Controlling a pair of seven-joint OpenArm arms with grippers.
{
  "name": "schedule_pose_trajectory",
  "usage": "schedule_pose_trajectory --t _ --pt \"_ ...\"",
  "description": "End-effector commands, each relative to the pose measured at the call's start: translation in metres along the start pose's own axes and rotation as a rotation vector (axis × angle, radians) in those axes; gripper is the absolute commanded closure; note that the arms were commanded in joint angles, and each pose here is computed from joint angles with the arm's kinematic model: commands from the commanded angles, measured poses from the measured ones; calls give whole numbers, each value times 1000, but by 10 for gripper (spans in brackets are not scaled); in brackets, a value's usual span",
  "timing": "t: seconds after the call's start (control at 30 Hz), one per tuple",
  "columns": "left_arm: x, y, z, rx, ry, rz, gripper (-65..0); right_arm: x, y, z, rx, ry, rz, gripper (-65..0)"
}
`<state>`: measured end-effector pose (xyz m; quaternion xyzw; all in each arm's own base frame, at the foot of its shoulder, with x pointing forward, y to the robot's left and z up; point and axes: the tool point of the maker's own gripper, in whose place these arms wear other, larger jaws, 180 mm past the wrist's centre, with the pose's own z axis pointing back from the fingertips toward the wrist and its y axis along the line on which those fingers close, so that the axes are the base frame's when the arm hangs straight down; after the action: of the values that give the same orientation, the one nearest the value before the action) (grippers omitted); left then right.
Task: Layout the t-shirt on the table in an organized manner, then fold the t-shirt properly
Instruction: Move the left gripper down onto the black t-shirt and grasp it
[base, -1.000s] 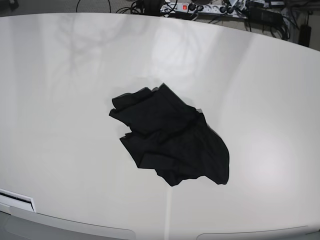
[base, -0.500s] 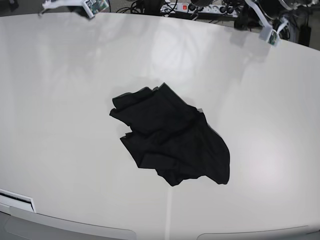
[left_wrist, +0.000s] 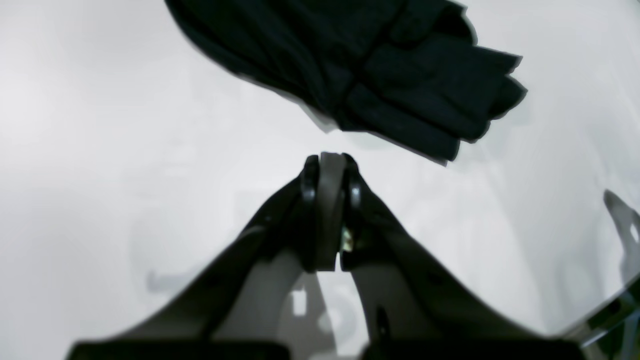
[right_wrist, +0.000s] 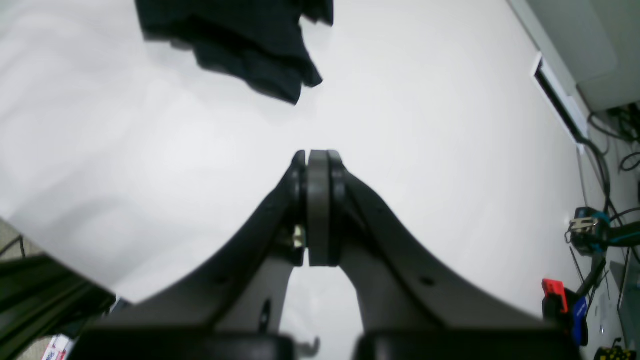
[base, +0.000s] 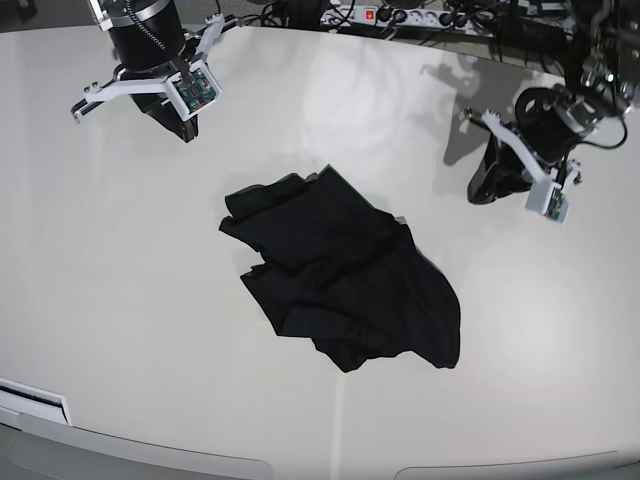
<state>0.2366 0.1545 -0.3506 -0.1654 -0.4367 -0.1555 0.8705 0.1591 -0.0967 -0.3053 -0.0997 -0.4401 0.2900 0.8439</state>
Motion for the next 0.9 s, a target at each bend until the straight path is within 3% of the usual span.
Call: schedule_pose_trajectory --t 0.0,0.2,0.37,0.47,0.53,0.87 --pt "12 0 -6 -15 -40 -5 0 6 -2 4 -6 -27 -2 0" --pt "-1 13 -67 -46 20 -16 0 4 0 5 -1 -20 -3 0" --pt "21 24 -101 -61 -7 -26 -5 -2 5 9 14 0 -7 0" --pt "44 22 -113 -86 -26 -56 -247 -3 5 9 16 4 -7 0" --pt "53 16 -122 -102 -24 -77 -355 -3 5 9 15 4 -7 0" --pt "34 -8 -176 -144 100 -35 -360 1 8 9 2 4 -50 0"
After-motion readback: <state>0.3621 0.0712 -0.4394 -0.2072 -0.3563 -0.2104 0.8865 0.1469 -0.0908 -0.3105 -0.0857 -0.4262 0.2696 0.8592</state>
